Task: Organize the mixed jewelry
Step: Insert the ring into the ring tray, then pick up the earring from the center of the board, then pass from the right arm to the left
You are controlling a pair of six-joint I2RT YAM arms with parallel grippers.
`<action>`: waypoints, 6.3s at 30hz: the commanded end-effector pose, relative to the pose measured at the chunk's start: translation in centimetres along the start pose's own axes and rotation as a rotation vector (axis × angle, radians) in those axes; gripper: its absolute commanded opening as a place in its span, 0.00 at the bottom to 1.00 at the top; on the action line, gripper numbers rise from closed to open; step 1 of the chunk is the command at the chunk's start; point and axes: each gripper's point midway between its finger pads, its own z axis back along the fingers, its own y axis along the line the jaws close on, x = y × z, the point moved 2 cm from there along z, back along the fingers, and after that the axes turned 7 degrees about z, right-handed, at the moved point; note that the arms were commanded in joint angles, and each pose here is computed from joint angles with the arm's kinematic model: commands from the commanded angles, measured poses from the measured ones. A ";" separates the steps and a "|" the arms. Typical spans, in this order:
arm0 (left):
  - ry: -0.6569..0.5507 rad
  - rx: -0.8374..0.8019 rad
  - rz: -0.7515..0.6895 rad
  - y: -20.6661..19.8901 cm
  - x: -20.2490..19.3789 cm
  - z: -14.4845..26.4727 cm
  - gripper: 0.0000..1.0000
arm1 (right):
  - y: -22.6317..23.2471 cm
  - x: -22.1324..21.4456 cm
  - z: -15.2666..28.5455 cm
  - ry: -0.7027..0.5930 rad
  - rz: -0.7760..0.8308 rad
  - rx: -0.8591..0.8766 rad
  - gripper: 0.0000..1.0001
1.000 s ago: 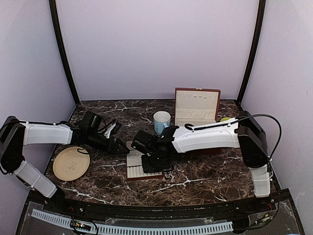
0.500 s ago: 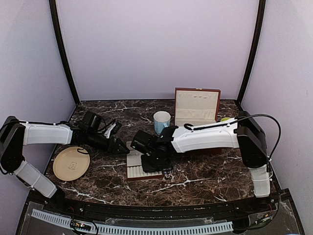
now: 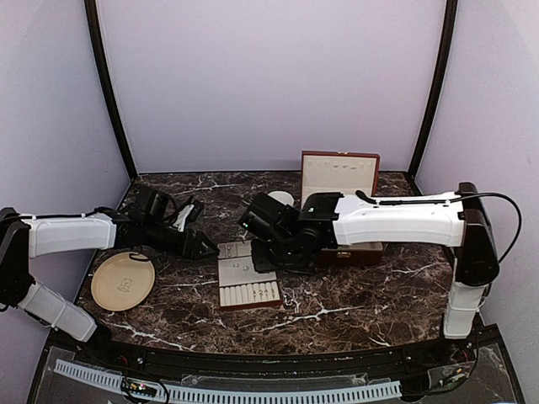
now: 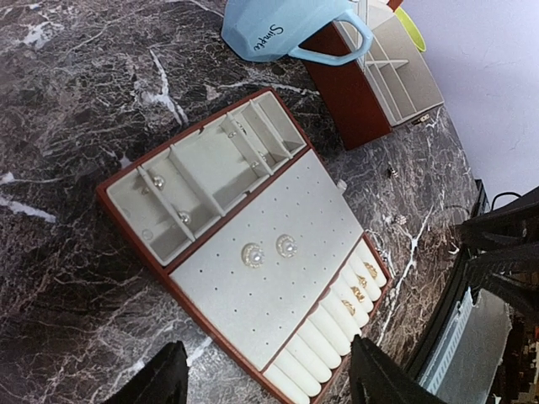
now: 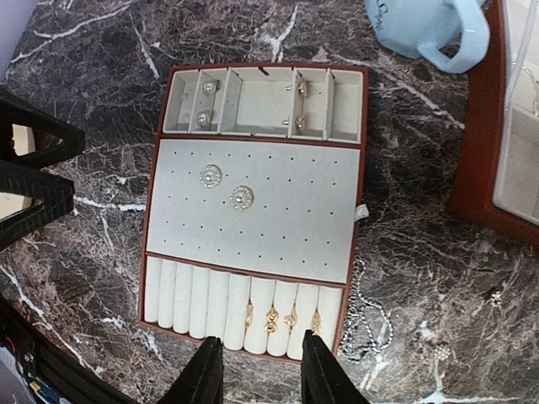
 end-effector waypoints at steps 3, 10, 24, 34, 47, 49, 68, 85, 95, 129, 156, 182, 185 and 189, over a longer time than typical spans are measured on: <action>-0.105 0.066 -0.085 -0.4 1.6 2.0 0.68 | -5.4 -1.5 0.9 -0.023 -0.045 -0.070 0.34; -0.320 0.121 -0.152 -1.9 5.2 6.1 0.69 | -10.7 -4.8 -0.6 0.029 -0.081 -0.098 0.34; -0.427 0.232 -0.249 -1.3 8.3 7.3 0.71 | -17.2 -6.0 -3.4 0.076 -0.112 -0.234 0.29; -0.397 0.226 -0.230 -0.7 7.6 6.5 0.72 | -18.2 -6.5 -5.4 0.092 -0.196 -0.175 0.23; -0.371 0.211 -0.215 -0.5 7.3 5.8 0.71 | -18.4 -6.8 -6.7 0.091 -0.269 -0.129 0.18; -0.370 0.209 -0.215 -0.5 7.3 5.8 0.71 | -18.5 -6.8 -6.8 0.086 -0.274 -0.130 0.17; -0.370 0.183 -0.207 -0.9 7.2 5.7 0.70 | -18.2 -7.0 -6.7 0.071 -0.292 -0.093 0.00; -0.379 -0.173 -0.447 -8.9 4.7 4.4 0.65 | -14.0 -3.7 -2.1 -0.035 -0.228 0.201 0.00; -0.342 -0.157 -0.691 -11.3 3.7 3.0 0.65 | -8.3 0.2 0.3 -0.088 -0.180 0.495 0.00; -0.367 -0.544 -0.083 -14.4 0.2 -0.9 0.68 | 0.0 4.5 5.2 -0.346 -0.238 0.840 0.00; -0.327 -0.552 -0.099 -15.1 0.4 -1.4 0.28 | 1.8 4.0 5.9 -0.319 -0.180 0.922 0.00; -0.328 -0.574 -0.105 -14.9 -0.4 -1.0 0.10 | 2.5 3.0 5.1 -0.271 -0.161 0.953 0.04; -0.314 -0.559 -0.102 -14.5 -0.8 -1.1 0.10 | 2.3 3.0 4.9 -0.274 -0.170 0.942 0.13; -0.302 -0.545 -0.101 -14.1 -1.2 -1.2 0.09 | 2.2 2.9 4.7 -0.276 -0.178 0.935 0.28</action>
